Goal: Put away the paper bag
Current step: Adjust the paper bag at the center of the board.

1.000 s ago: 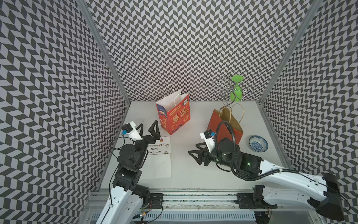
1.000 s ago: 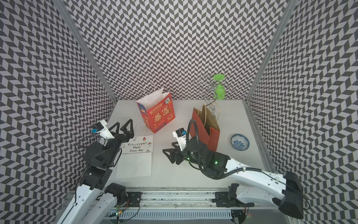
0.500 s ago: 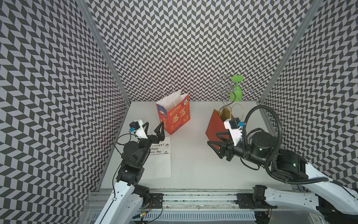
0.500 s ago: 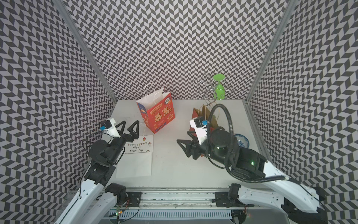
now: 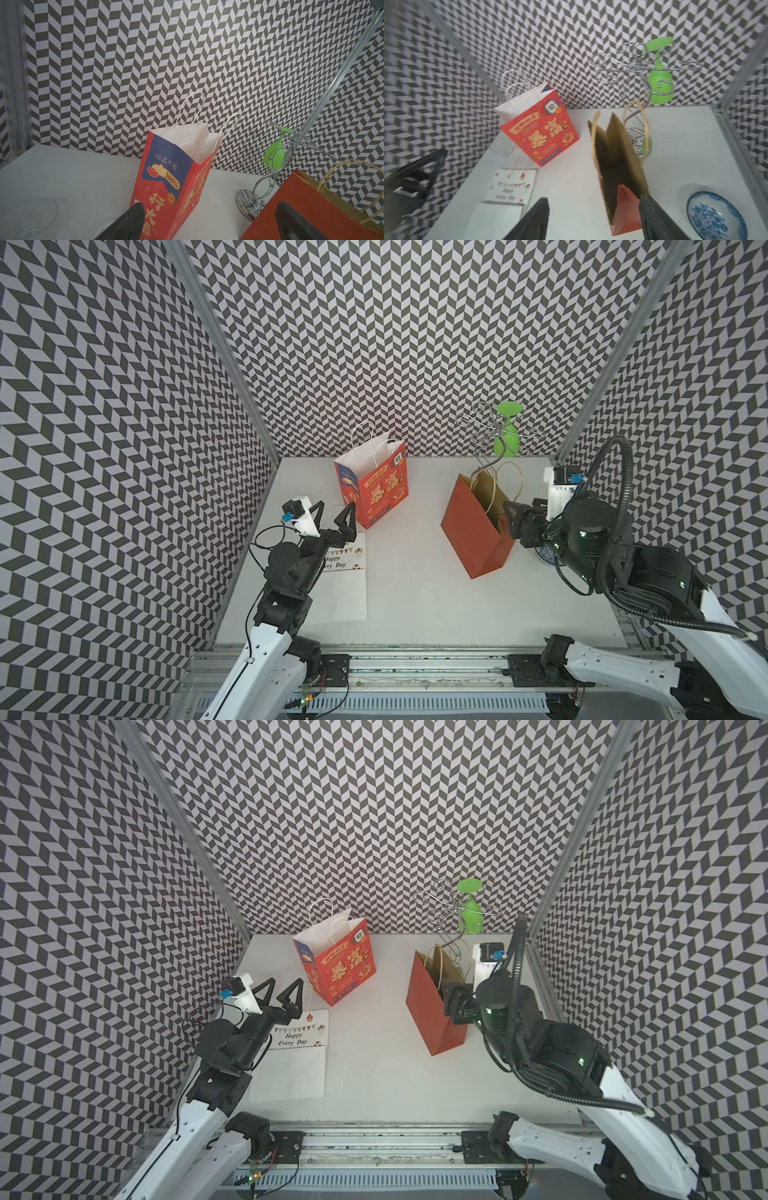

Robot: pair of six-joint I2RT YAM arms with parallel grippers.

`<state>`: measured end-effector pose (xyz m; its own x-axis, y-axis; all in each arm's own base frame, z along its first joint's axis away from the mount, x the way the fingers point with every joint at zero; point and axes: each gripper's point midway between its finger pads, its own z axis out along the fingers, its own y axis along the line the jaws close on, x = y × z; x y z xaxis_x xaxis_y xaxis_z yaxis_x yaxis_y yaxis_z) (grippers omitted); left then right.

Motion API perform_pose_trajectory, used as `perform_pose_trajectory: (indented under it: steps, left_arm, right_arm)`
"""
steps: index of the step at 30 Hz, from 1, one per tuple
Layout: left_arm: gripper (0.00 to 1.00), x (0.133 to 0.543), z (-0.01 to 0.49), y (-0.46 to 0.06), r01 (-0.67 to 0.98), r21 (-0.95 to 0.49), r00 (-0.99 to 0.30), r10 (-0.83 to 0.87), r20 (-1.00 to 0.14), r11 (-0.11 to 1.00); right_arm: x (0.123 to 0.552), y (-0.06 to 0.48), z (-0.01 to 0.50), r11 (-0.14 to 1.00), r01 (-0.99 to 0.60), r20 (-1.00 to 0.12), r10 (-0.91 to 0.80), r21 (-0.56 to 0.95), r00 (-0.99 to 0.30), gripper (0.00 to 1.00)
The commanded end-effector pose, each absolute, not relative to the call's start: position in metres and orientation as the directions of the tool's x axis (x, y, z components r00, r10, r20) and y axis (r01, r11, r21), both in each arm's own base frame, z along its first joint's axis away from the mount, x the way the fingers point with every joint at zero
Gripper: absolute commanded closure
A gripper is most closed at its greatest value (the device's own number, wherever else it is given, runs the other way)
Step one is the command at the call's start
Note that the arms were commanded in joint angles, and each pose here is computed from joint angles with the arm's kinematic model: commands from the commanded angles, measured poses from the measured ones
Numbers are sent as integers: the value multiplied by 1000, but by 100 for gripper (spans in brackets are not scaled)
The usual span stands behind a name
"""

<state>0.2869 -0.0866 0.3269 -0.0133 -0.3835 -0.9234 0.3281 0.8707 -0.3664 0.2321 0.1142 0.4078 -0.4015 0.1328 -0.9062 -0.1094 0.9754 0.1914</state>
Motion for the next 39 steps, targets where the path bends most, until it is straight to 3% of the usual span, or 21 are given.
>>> perform_pose_trajectory:
  steps: [1,9,21,26,30,34,39]
  left_arm:
    - [0,285,332,-90,359,-366,7,-394,-919,859]
    - [0,284,334,-90,362,-366,4,-394,-919,857]
    - [0,282,334,-96,396,-360,-8,-389,-921,845]
    - [0,282,334,-98,404,-359,-12,-388,-922,842]
    - [0,281,334,-101,419,-384,-30,-410,-912,823]
    - [0,282,334,-103,424,-385,-35,-410,-912,820]
    - [0,284,334,-106,436,-385,-44,-408,-912,813]
  right_arm:
    - [249,81,393,989,41,-897,146,142,-417,31]
    - [284,56,386,964,86,-855,262,251,-448,29]
    - [295,71,317,941,15,-786,291,338,-546,32]
    - [302,67,295,950,30,-807,280,310,-521,35]
    - [297,82,296,936,-76,-821,260,344,-508,33]
    - [288,60,318,964,-32,-884,227,262,-409,28]
    - [271,46,346,986,-46,-937,139,162,-320,28]
